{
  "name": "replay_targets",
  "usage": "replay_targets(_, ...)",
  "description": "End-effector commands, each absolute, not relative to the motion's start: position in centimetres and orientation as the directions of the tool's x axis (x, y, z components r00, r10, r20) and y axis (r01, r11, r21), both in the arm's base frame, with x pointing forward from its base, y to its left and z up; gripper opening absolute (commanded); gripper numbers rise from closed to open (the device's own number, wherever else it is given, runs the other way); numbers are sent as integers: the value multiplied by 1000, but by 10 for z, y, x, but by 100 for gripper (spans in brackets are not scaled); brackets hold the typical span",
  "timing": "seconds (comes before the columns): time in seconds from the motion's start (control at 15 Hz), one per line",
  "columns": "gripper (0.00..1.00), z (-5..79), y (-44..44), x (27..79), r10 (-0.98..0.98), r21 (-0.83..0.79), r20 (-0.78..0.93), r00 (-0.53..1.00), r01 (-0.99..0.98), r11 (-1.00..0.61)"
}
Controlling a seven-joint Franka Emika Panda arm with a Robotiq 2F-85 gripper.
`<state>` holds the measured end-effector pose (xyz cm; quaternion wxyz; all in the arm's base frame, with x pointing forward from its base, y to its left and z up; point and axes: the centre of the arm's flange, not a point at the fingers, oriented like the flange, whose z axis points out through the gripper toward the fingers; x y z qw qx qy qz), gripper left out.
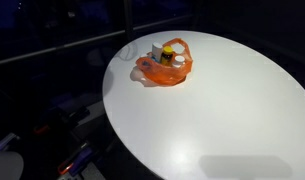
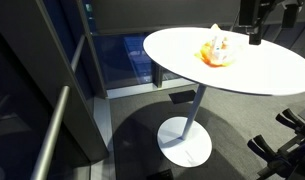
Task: Remove the white container on the left from the plastic bag and put it on the table
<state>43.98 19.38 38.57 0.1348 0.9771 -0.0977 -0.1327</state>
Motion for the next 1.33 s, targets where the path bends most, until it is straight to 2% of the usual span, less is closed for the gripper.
replay_targets(0.0, 100, 386, 194, 440, -227, 289, -233, 946, -155, -945)
replay_targets(0.6, 100, 404, 199, 467, -238, 309, -217, 947, -165, -937)
replay_targets(1.27, 100, 430, 130, 501, -368, 184, -109, 923, -345, -920)
